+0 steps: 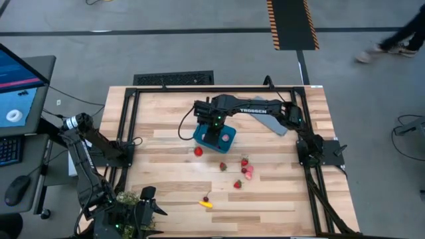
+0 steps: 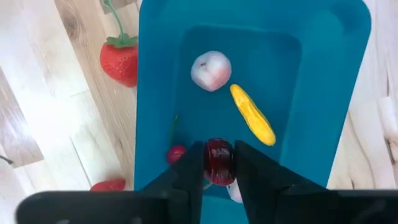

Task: Pick and placing Produce into tupperware
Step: Put the red cherry into the blue bin, then put the red strawberry into the blue bin

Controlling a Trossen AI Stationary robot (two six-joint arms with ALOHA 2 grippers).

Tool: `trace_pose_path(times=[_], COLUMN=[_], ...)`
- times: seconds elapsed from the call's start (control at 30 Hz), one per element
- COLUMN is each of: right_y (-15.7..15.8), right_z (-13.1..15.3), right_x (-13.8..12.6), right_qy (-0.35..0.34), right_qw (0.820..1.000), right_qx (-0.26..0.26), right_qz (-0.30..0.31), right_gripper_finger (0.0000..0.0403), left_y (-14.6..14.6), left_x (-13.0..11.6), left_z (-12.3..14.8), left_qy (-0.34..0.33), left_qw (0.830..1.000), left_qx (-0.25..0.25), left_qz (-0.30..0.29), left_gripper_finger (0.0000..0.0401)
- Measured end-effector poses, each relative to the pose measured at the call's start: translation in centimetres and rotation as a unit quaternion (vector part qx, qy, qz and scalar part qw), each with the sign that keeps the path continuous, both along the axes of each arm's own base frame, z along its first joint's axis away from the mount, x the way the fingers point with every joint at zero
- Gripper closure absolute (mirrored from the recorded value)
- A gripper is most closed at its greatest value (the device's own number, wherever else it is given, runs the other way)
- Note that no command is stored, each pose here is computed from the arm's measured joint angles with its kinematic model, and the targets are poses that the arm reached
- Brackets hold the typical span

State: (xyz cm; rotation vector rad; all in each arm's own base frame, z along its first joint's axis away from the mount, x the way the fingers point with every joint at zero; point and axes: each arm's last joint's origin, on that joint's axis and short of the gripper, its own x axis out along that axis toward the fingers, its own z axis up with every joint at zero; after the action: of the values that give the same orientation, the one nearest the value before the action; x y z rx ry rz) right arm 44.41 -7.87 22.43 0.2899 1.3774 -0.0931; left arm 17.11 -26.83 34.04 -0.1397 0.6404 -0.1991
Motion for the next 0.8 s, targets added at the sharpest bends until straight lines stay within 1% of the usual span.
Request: trace_pose_path(times=[0.17,0.4,0.5,0.63,0.73,0.8], right_y=[0.4,0.7,1.3,3.8,6.5,8.8], right_z=[0.0,0.0,0.6,4.3,7.9,10.8], right_x=[0.1,0.0,-0.5,-1.9,-3.1,-4.5], right_qy=[0.000,0.006,0.021,-0.008,-0.058,-0.101], right_qw=[1.000,1.000,1.000,0.999,0.997,0.993], right_qx=[0.001,0.000,0.008,0.001,-0.019,-0.033], right_qz=[0.001,0.006,0.010,0.033,0.043,0.043], right_gripper_finger=[0.0248,0.0166,0.0146,0.0144,0.0148,0.0151], left_y=[0.0,0.0,0.1,0.5,1.0,1.4], left_x=[0.0,0.0,0.0,0.3,0.7,1.1], left_z=[0.0,0.0,-0.1,-0.2,-0.4,-0.5], left_qy=[-0.002,-0.003,-0.001,0.004,0.009,0.011], left_qw=[1.000,1.000,1.000,1.000,0.999,0.999], left_qx=[0.008,0.011,0.015,0.028,0.040,0.047], left_qz=[-0.005,-0.008,-0.007,0.000,0.012,0.022], left_gripper_finger=[0.0161,0.0161,0.0161,0.0161,0.0161,0.0161])
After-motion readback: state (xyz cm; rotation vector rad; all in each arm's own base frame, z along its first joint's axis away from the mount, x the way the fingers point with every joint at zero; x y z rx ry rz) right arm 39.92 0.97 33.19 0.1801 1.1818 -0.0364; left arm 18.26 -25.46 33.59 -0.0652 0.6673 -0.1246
